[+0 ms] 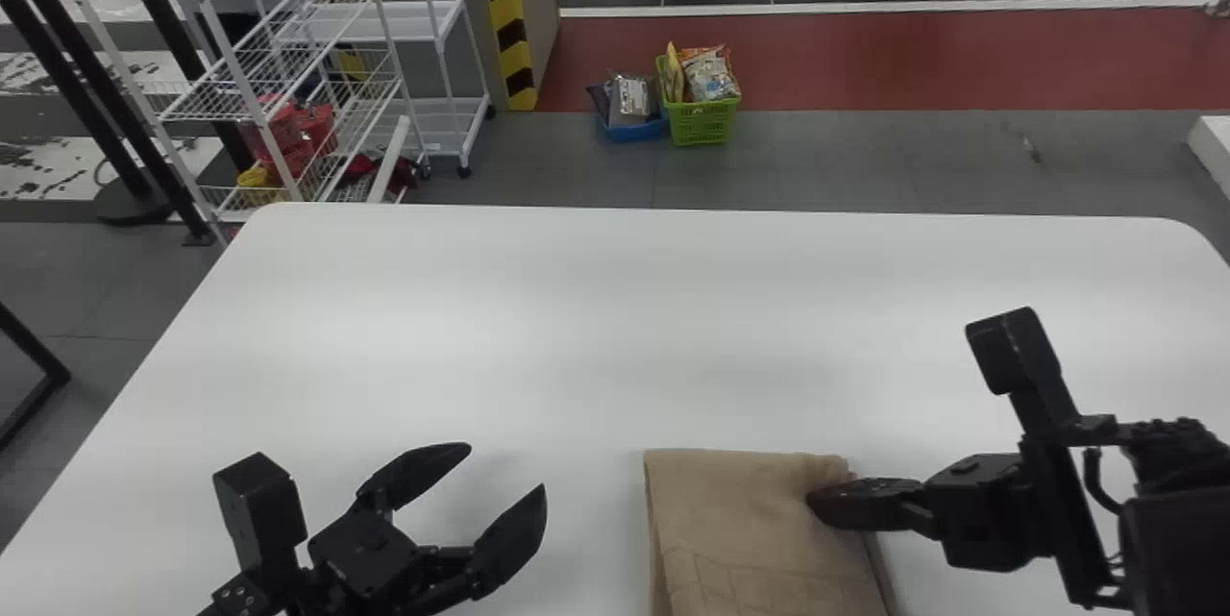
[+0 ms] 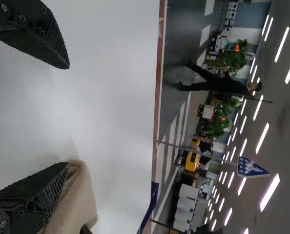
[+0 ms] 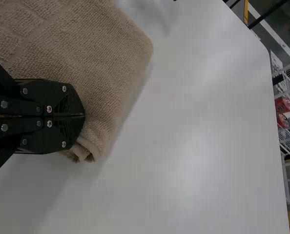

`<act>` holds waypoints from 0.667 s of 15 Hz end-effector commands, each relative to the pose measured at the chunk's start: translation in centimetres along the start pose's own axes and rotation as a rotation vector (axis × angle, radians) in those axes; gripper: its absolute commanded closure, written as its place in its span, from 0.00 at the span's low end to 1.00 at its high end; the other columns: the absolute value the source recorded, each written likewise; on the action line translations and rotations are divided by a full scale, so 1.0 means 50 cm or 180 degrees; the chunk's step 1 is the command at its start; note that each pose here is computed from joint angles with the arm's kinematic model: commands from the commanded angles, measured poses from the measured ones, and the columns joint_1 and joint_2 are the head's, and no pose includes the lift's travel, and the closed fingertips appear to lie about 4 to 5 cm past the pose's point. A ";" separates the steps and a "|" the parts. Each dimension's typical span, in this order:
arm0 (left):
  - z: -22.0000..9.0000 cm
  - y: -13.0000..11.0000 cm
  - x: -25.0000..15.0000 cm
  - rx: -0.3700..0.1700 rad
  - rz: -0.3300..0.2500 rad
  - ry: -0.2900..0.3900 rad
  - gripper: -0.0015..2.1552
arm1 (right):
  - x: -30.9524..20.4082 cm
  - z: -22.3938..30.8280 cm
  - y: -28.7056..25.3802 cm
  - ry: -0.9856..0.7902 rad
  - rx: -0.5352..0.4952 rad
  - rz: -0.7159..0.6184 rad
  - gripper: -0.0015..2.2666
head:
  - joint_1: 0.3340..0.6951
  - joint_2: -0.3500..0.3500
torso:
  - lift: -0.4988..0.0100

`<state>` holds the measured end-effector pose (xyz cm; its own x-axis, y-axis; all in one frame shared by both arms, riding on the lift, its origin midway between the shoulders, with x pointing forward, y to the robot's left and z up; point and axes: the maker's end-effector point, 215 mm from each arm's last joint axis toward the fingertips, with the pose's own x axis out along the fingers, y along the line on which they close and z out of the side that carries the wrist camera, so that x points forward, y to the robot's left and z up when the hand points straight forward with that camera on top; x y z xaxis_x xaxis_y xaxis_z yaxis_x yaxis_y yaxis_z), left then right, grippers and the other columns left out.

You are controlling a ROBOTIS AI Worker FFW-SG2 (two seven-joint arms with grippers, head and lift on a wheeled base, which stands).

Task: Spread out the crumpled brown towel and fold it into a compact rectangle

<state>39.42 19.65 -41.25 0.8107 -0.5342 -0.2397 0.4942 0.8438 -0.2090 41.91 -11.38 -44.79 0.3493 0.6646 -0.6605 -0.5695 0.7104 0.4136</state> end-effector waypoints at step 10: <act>0.167 0.025 -0.078 0.0286 0.0393 -0.0988 0.05 | -0.187 0.203 0.061 -0.2063 -0.0869 -0.0570 0.04 | 1.00 0.66 | 0.73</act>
<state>39.93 22.24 -35.05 0.9016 -0.4306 -0.0425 0.4191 0.8935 -0.1611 45.34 -13.14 -32.12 0.7582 0.6058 -0.2412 -0.5938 0.7943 0.1283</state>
